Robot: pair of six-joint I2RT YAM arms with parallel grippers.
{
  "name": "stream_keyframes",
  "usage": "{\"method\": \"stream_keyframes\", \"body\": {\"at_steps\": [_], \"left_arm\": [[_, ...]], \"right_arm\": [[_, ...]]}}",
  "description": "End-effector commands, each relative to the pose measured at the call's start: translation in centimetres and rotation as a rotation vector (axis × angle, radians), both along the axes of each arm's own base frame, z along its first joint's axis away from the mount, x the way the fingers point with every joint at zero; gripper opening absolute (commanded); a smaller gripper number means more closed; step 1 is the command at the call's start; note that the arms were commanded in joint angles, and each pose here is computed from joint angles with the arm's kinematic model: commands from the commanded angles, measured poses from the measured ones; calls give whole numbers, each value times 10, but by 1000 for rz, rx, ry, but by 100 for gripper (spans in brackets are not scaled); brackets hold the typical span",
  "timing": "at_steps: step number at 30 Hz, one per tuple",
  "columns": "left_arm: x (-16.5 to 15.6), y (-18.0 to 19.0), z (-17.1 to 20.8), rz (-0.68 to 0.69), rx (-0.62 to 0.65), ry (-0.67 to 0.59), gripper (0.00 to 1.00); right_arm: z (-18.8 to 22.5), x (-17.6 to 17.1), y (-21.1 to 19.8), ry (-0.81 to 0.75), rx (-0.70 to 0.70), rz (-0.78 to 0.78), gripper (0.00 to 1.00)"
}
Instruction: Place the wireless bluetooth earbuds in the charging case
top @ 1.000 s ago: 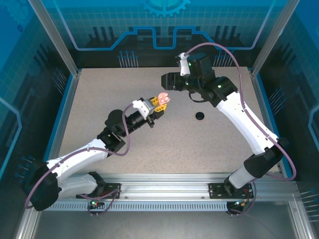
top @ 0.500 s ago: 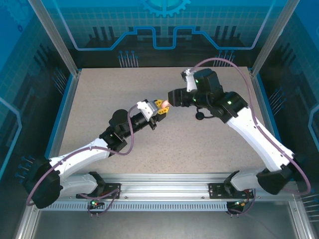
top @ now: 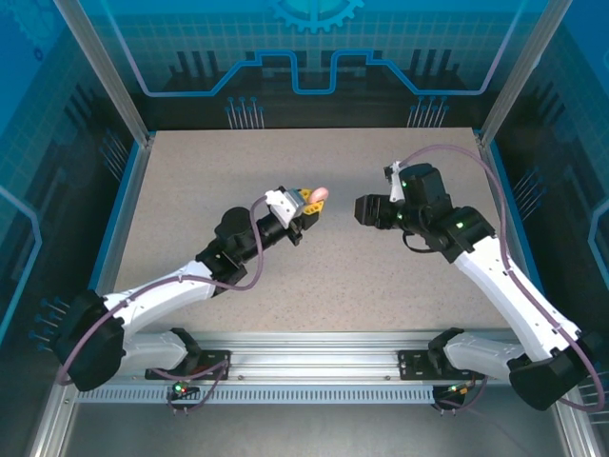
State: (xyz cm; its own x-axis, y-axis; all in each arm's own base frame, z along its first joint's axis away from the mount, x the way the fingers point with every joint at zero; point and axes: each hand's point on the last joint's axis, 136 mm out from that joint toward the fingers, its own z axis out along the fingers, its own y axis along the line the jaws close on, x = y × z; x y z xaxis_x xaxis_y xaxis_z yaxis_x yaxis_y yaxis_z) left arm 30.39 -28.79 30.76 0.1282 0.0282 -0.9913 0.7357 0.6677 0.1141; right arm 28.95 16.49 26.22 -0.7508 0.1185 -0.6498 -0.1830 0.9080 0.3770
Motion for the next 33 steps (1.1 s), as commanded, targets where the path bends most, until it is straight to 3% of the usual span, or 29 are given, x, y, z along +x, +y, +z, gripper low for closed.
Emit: {"method": "stream_keyframes", "body": {"at_steps": [1,11,24,33], "left_arm": [[15,3,-6,60,-50,107,0],[42,-8,-104,151,-90,509,0],[97,-34,-183,248,-74,907,0],[126,-20,-237,346,-81,1101,0]], "right_arm": [[-29,5,-8,59,16,-63,69],[-103,-5,-26,190,-24,-130,70],[-109,-11,-47,182,-39,-170,70],[-101,-15,-57,161,-19,-193,70]]}}
